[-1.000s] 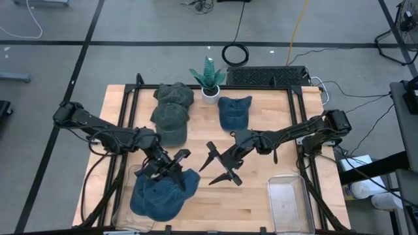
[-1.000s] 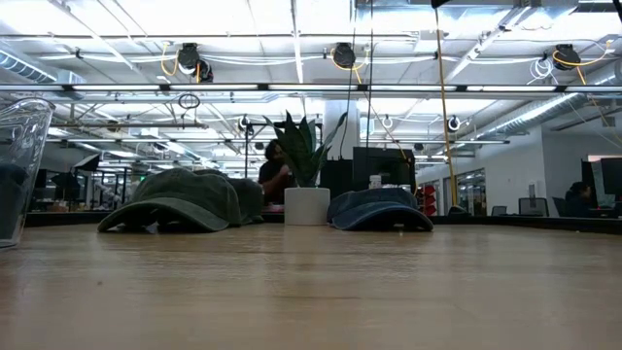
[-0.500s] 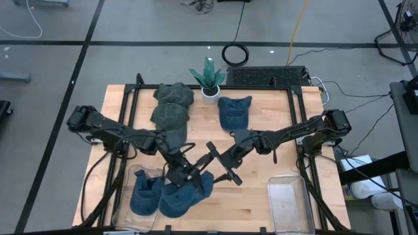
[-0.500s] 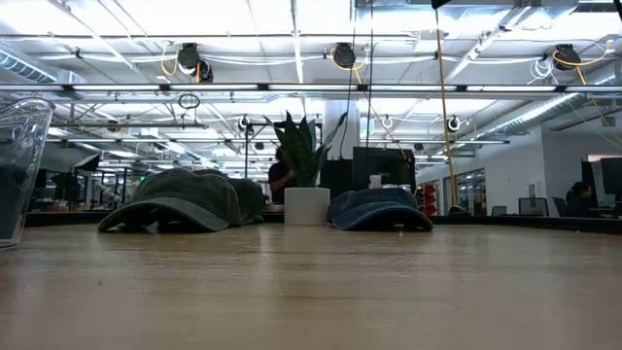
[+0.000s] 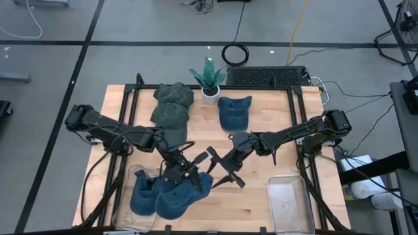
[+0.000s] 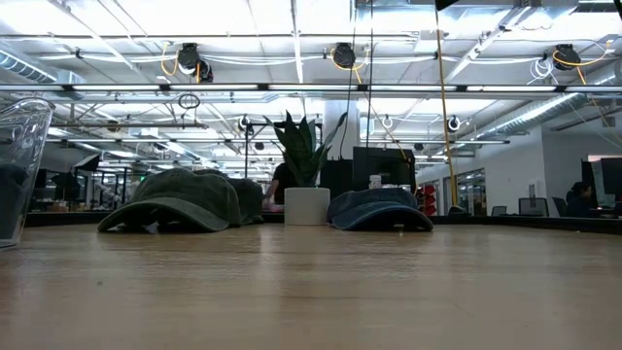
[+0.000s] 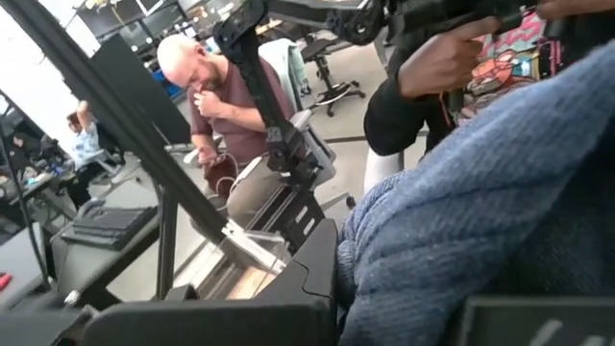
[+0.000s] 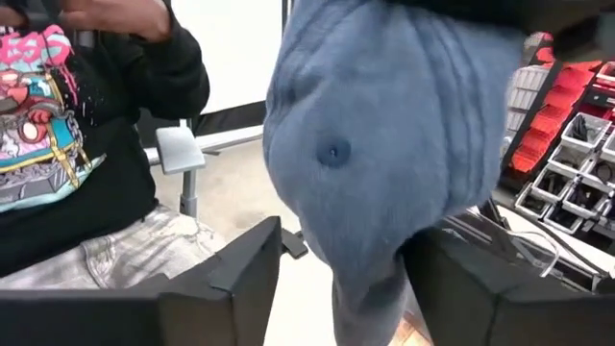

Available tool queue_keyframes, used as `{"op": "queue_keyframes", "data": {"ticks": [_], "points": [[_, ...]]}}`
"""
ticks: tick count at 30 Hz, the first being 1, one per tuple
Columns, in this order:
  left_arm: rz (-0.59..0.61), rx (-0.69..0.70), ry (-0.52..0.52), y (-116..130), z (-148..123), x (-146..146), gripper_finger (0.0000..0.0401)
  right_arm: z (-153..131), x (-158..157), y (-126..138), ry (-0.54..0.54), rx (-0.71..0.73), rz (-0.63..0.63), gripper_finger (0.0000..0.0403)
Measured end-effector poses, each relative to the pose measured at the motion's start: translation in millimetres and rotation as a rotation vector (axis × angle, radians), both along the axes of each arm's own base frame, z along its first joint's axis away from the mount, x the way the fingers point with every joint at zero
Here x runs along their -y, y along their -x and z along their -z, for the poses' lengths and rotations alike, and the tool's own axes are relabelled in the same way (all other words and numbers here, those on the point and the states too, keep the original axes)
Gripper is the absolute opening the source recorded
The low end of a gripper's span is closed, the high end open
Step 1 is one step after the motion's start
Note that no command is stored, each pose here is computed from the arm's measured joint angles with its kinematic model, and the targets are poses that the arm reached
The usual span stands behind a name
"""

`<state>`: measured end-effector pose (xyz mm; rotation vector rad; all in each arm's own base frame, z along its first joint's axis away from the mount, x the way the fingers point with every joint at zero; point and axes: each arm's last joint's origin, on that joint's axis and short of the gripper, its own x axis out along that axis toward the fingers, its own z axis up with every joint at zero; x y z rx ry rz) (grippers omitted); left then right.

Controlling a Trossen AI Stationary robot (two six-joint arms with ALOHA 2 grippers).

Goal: Pick & Place hat
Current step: Put the bottom blue cap into the left transparent bin

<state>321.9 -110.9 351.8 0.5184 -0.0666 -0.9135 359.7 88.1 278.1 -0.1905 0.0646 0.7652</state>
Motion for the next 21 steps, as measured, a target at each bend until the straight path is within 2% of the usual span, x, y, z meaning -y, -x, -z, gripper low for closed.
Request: {"op": "queue_keyframes", "data": {"ticks": [10, 12, 15, 18, 21], "points": [[-0.006, -0.007, -0.001, -1, 1, -2, 0.0018, 1, 0, 0, 0.034, 0.022, -0.007, 0.0044], [-0.006, -0.007, -0.003, 0, 1, -2, 0.0018, 3, -1, 1, 0.064, 0.025, -0.046, 0.0013], [-0.052, -0.032, 0.013, -1, 1, -2, 0.0025, 6, -2, 2, 0.088, 0.022, -0.074, 0.0003], [-0.157, -0.063, 0.043, 0, -2, -5, 0.0049, 7, -3, 4, 0.106, -0.012, -0.052, 0.0001], [-0.243, -0.089, 0.112, 5, -11, -9, 0.0073, 0, -4, 13, 0.119, -0.039, -0.018, 0.0001]]}}
